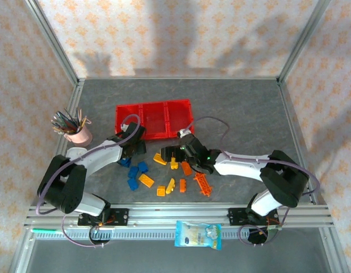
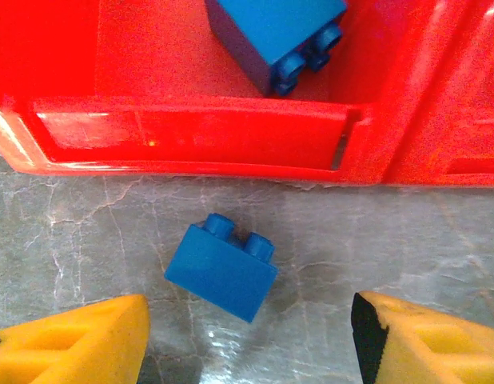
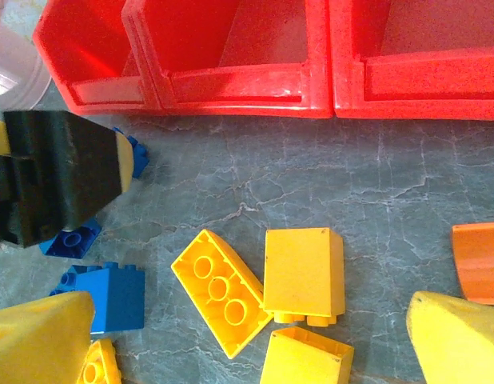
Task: Sort the legos into containers by color
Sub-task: Pick up the lego from the middle-left of the table.
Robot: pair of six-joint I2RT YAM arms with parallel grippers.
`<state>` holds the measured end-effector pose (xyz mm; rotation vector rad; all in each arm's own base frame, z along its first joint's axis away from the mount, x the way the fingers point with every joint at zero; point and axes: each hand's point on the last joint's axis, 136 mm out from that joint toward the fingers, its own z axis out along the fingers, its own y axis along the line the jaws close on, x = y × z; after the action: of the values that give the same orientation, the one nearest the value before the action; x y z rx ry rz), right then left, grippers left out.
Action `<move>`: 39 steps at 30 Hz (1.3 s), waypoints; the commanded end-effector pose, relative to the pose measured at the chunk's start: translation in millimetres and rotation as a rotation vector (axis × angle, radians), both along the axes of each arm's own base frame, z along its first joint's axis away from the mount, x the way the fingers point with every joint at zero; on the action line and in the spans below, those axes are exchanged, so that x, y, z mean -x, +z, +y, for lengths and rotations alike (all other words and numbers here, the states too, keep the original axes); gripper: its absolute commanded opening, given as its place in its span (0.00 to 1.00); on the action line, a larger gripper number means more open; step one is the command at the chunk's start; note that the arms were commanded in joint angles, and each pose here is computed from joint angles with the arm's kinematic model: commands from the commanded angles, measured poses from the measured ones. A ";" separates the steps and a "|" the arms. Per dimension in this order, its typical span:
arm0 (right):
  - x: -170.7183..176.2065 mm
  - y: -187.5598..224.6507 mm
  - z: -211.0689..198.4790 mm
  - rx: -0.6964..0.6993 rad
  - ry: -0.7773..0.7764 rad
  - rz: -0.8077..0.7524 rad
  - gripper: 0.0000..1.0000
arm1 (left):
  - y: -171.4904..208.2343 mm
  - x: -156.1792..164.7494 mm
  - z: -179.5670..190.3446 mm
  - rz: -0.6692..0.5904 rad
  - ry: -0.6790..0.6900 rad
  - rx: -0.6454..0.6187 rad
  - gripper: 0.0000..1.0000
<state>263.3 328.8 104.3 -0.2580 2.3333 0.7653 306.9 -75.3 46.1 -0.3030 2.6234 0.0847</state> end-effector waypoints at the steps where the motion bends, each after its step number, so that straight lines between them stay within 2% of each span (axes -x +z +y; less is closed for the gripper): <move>1: -6.6 3.4 -1.6 0.001 -0.031 -0.025 1.00 | 1.4 -14.6 10.5 -0.029 0.017 -0.057 0.70; 11: -9.5 0.5 -1.7 0.018 -0.038 -0.027 1.00 | -10.1 -30.5 9.3 -0.034 0.011 -0.046 0.71; 17: -10.9 -0.6 0.9 0.028 -0.032 -0.028 1.00 | -11.6 -35.8 4.0 -0.040 -0.002 -0.028 0.67; 27: -12.5 -0.8 1.4 0.028 -0.036 -0.030 1.00 | -12.5 -26.2 -4.1 -0.040 -0.033 0.016 0.57; 39: -14.4 6.7 3.7 0.023 -0.032 -0.043 1.00 | -9.9 -22.1 -4.0 -0.037 -0.030 0.003 0.37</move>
<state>268.9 329.6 95.9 -0.2490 2.3449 0.7262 332.2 -81.9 31.8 -0.2654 2.6022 0.0500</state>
